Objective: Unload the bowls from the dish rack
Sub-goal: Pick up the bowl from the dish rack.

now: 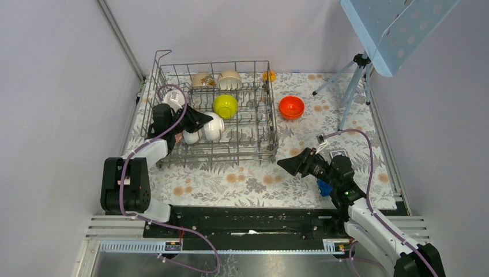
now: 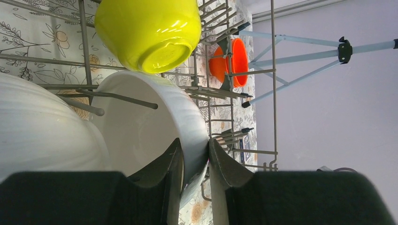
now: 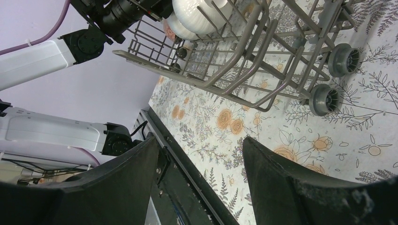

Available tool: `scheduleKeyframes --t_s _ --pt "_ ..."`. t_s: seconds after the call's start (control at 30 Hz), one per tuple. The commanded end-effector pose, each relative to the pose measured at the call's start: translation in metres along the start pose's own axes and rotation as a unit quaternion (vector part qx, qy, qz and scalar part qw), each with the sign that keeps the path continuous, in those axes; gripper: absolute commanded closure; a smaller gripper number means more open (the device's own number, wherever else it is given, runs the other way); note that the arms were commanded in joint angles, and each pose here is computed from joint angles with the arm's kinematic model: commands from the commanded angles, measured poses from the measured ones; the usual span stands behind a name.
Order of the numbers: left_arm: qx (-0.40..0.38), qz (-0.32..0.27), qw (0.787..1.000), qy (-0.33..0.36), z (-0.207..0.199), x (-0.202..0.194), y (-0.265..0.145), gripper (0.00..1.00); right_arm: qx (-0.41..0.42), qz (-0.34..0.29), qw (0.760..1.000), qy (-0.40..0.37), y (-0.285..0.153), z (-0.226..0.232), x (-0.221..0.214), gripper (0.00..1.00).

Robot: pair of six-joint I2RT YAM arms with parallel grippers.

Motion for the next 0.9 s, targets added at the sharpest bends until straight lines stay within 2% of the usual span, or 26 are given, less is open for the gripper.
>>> scheduleKeyframes --t_s 0.0,0.07,0.47,0.73,0.87 --pt "-0.101 0.022 0.995 0.015 -0.04 0.002 -0.005 0.95 0.022 -0.003 1.0 -0.01 0.0 0.007 0.002 0.27" --pt "-0.114 0.021 0.993 0.015 -0.045 0.003 -0.006 1.0 0.017 -0.004 1.0 -0.008 0.001 0.006 0.002 0.27" --pt "-0.171 0.013 0.985 0.008 -0.061 0.003 -0.013 1.0 -0.047 -0.052 0.997 -0.017 0.008 0.005 0.034 0.15" --pt "-0.188 0.008 0.982 0.01 -0.071 0.005 -0.017 1.0 -0.09 -0.052 0.995 -0.006 0.031 -0.002 0.055 0.17" --pt "-0.194 0.007 0.981 0.014 -0.076 0.007 -0.019 1.0 -0.127 -0.04 0.991 0.005 0.044 -0.013 0.06 0.21"
Point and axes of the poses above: each gripper's point midway between its finger pads, its own y axis out along the fingers, its own z axis along the line the jaws close on, x = y × z, the point moved 4 cm from there along -y, back along the fingers, and after that the axes turned 1 degree about -y, right-handed, at the moved point
